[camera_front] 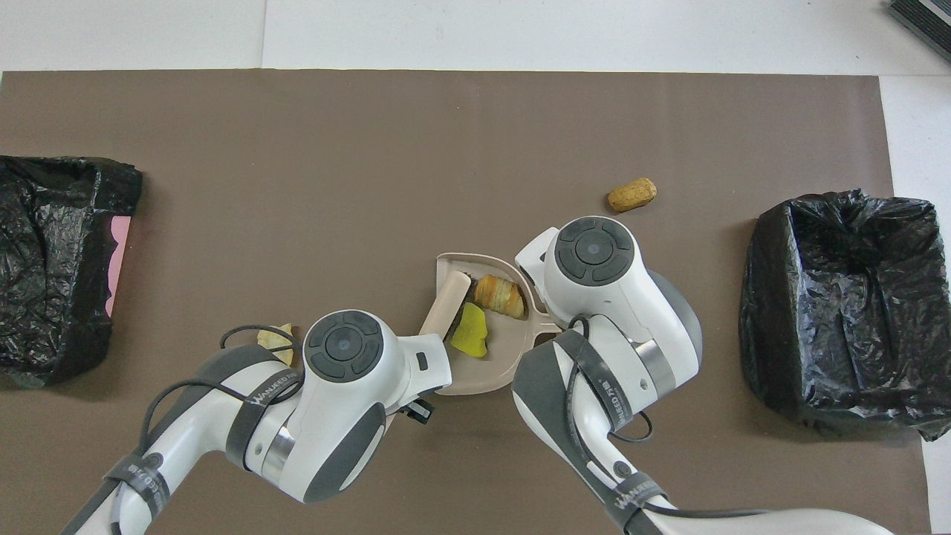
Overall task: Sweep and dump trash in bin
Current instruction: 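Push the sponge and chunks into the dustpan with the left gripper's brush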
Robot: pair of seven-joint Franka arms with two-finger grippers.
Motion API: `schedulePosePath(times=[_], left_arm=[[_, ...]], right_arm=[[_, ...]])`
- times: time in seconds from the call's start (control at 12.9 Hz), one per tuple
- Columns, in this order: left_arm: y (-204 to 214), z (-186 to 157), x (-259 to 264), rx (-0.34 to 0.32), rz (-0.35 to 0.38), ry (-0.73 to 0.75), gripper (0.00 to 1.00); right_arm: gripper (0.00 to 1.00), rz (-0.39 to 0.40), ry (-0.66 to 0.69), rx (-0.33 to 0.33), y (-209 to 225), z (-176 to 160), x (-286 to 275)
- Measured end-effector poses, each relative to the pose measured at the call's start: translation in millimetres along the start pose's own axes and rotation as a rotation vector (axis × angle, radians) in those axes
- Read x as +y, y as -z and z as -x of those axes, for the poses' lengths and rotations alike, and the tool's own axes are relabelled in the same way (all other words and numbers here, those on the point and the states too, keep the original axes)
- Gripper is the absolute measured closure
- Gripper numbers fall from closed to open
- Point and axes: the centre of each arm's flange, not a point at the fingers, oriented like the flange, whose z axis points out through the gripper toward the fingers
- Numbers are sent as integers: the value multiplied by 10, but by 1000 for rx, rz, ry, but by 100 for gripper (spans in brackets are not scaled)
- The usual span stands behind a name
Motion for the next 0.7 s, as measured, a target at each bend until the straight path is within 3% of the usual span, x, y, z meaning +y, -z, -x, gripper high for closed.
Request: schedulePosePath(times=[0.31, 0.7], left_arm=[[223, 49, 73, -43, 21, 106, 73], [703, 500, -128, -127, -47, 404, 73]], right_arm=[[67, 1, 0, 0, -3, 0, 0], [67, 1, 0, 0, -4, 0, -1]])
